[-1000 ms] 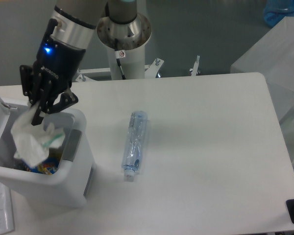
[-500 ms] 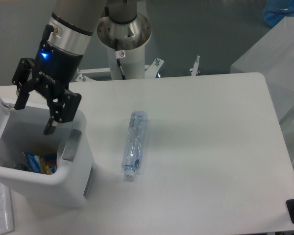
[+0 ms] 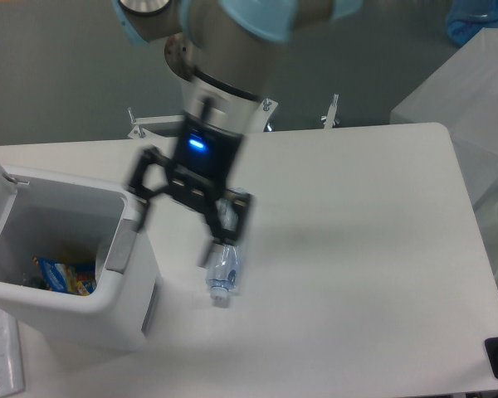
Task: Place the trash in the trash can
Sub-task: 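Move the gripper back and down over the clear water bottle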
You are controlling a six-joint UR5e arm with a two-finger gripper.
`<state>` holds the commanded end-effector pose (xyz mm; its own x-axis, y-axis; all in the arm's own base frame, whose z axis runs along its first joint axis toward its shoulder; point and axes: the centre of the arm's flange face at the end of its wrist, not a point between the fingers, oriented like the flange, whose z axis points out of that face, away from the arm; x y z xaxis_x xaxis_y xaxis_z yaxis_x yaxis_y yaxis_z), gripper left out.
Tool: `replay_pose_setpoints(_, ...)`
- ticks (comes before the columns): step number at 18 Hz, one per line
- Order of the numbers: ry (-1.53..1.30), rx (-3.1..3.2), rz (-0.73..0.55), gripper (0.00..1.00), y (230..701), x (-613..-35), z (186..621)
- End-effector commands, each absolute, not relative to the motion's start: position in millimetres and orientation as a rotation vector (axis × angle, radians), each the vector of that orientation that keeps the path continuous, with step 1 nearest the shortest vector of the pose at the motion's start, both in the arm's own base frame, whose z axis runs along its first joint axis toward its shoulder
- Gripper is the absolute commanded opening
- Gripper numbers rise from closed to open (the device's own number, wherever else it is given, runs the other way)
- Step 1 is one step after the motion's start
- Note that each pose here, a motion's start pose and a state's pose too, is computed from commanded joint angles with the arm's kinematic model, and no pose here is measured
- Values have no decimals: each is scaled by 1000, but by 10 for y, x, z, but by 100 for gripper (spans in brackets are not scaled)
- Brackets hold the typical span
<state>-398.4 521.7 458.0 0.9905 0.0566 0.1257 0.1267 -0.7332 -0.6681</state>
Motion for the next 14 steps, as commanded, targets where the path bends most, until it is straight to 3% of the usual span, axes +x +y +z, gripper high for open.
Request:
replay_pose_setpoints(4,-245,-2475,-208,100,5299,-4255,3907)
replay_pose_setpoints(14,-304,-2769,-208,100,5608,-4150,2809)
